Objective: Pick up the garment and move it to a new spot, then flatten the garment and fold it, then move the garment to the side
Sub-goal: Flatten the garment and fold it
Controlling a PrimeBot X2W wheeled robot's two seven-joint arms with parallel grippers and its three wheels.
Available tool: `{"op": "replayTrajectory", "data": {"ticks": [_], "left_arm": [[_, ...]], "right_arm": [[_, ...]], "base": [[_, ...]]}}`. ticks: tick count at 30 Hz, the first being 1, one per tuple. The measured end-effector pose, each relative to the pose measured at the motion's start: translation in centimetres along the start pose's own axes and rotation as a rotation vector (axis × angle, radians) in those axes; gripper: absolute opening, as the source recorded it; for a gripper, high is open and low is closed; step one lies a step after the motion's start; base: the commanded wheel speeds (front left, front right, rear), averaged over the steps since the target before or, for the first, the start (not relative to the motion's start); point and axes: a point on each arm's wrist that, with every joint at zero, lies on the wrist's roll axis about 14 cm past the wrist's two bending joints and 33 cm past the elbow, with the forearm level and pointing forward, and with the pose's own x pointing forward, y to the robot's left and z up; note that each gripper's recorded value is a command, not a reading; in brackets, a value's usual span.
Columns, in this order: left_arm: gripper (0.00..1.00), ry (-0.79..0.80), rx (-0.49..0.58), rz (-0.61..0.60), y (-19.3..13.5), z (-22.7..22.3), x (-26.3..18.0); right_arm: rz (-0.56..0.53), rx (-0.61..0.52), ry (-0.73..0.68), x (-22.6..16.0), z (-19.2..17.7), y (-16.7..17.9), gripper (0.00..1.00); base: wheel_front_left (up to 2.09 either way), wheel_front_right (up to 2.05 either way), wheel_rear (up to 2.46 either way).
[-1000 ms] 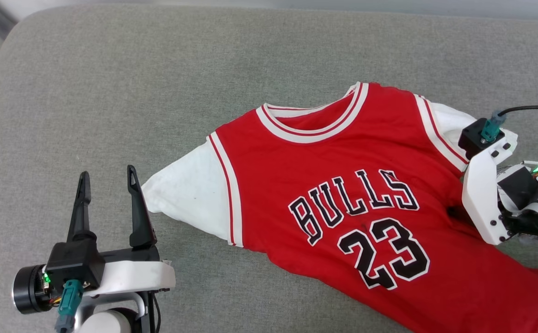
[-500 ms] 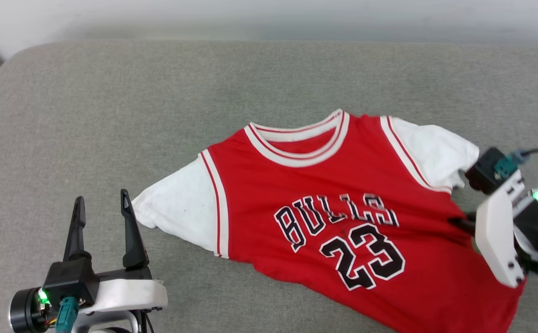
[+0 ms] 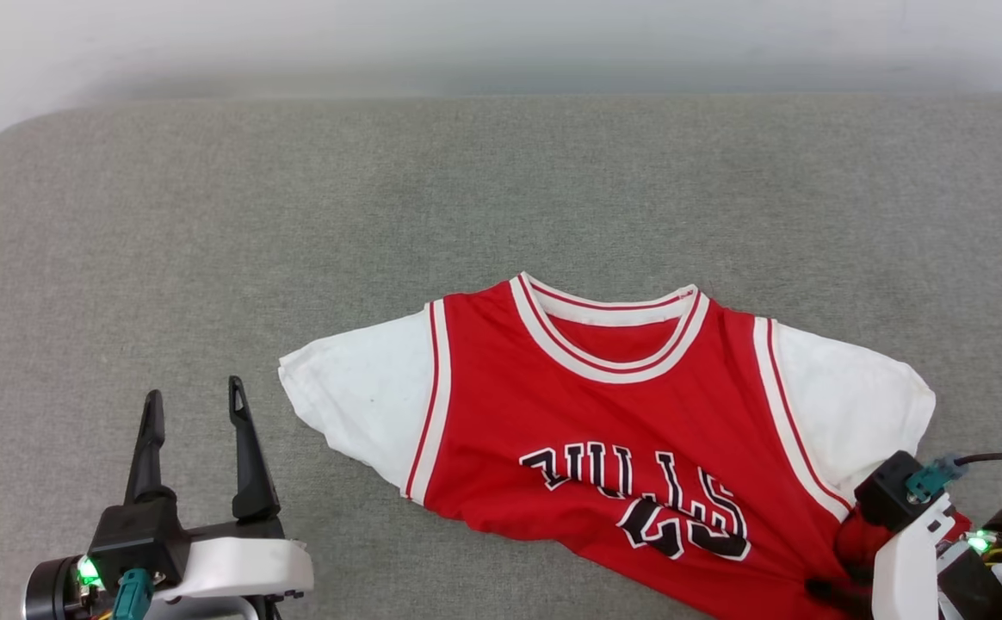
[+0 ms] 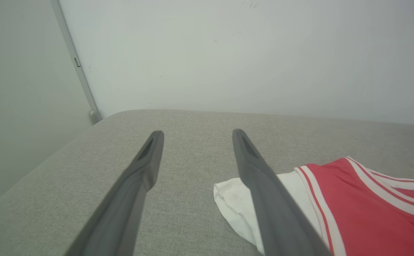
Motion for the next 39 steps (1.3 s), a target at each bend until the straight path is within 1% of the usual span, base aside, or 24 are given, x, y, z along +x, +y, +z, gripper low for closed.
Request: {"op": "replayTrajectory", "data": {"ticks": [3, 6, 8, 11, 15, 16, 20, 24, 27, 33, 35, 39], "left_arm": [[1.0, 0.002, 0.006, 0.003, 0.2, 0.0, -0.2], [1.0, 0.007, 0.008, -0.001, 0.2, -0.2, -0.6], [1.0, 0.002, 0.006, -0.003, 0.1, 0.0, -0.6], [1.0, 0.002, 0.001, -0.007, -0.1, 0.0, -0.7], [1.0, 0.01, 0.002, -0.015, -0.3, -0.3, -0.7], [1.0, 0.011, 0.003, -0.022, -0.5, -0.5, -0.2], [1.0, 0.021, 0.008, -0.024, -0.7, -1.0, 0.4], [1.0, 0.033, 0.011, -0.027, -0.7, -1.6, 0.9], [1.0, 0.049, 0.014, -0.022, -0.6, -2.2, 1.3], [1.0, 0.074, 0.021, -0.018, -0.5, -3.4, 2.1], [1.0, 0.083, 0.025, -0.017, -0.4, -3.8, 2.3], [1.0, 0.096, 0.033, -0.011, -0.2, -4.3, 2.5]], "right_arm": [[-0.026, -0.004, -0.078, -0.9, 1.5, -0.2, 1.0], [-0.081, -0.001, -0.186, -3.1, 4.1, -1.7, 1.0], [-0.151, -0.031, -0.234, -5.3, 5.5, -3.4, 1.0], [-0.23, -0.045, -0.321, -8.3, 8.2, -5.5, 1.0], [-0.34, -0.079, -0.331, -11.0, 10.2, -8.2, 1.0], [-0.379, -0.081, -0.276, -11.4, 10.7, -9.7, 1.0], [-0.387, -0.062, -0.134, -10.1, 10.2, -11.2, 1.0], [-0.364, -0.044, 0.013, -8.0, 9.4, -12.0, 1.0], [-0.328, 0.006, 0.085, -6.0, 8.9, -12.5, 1.0], [-0.261, 0.103, 0.156, -1.4, 8.3, -12.9, 1.0], [-0.242, 0.115, 0.206, 0.1, 7.1, -12.6, 1.0], [-0.222, 0.122, 0.221, 1.8, 6.3, -12.4, 1.0]], "base": [[0.0, 0.0, 0.0], [0.0, 0.0, 0.0], [0.0, 0.0, 0.0], [0.0, 0.0, 0.0], [0.0, 0.0, 0.0], [0.0, 0.0, 0.0], [0.0, 0.0, 0.0], [0.0, 0.0, 0.0], [0.0, 0.0, 0.0], [0.0, 0.0, 0.0], [0.0, 0.0, 0.0], [0.0, 0.0, 0.0]]}}
